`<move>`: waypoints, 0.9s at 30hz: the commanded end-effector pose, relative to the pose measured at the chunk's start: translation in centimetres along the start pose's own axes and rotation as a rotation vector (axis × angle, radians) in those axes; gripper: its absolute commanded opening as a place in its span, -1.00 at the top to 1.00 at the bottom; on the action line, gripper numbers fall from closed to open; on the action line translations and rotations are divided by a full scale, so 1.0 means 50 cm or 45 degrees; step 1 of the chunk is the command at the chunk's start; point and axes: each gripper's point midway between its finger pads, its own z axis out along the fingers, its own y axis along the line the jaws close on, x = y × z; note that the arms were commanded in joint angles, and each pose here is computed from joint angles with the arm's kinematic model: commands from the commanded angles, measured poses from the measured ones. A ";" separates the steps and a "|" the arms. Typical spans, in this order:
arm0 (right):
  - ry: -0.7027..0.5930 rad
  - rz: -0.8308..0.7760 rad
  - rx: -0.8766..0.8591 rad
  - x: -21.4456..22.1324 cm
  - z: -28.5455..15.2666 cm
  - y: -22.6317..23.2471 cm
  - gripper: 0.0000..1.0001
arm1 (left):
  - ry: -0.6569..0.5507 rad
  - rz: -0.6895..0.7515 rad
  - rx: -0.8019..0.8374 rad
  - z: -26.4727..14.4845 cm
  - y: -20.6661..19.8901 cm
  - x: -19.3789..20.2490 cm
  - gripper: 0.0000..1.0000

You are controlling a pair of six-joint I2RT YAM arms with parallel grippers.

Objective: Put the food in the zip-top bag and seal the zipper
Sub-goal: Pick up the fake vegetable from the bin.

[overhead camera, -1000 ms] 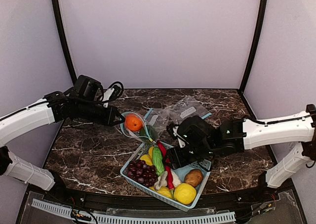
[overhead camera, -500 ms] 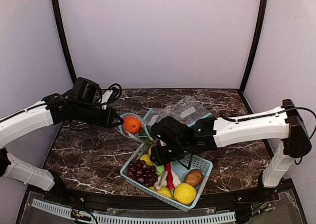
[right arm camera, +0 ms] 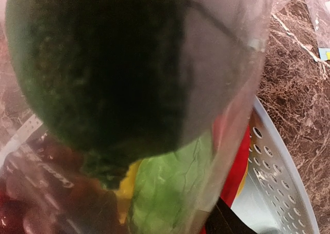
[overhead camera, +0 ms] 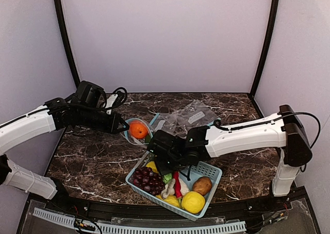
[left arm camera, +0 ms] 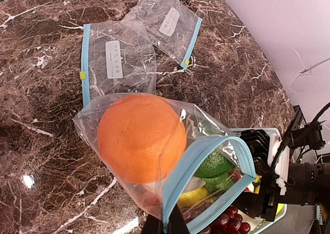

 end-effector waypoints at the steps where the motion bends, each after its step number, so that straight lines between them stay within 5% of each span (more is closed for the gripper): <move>1: 0.006 -0.017 0.109 0.012 0.013 -0.015 -0.13 | -0.015 -0.003 0.017 -0.008 -0.002 -0.002 0.99; 15: -0.051 0.038 0.141 0.000 -0.016 -0.039 0.25 | 0.016 0.006 0.047 -0.009 -0.010 0.007 0.99; 27: -0.297 0.180 -0.140 -0.038 -0.121 -0.057 0.33 | 0.014 0.004 0.037 -0.017 -0.010 0.003 0.99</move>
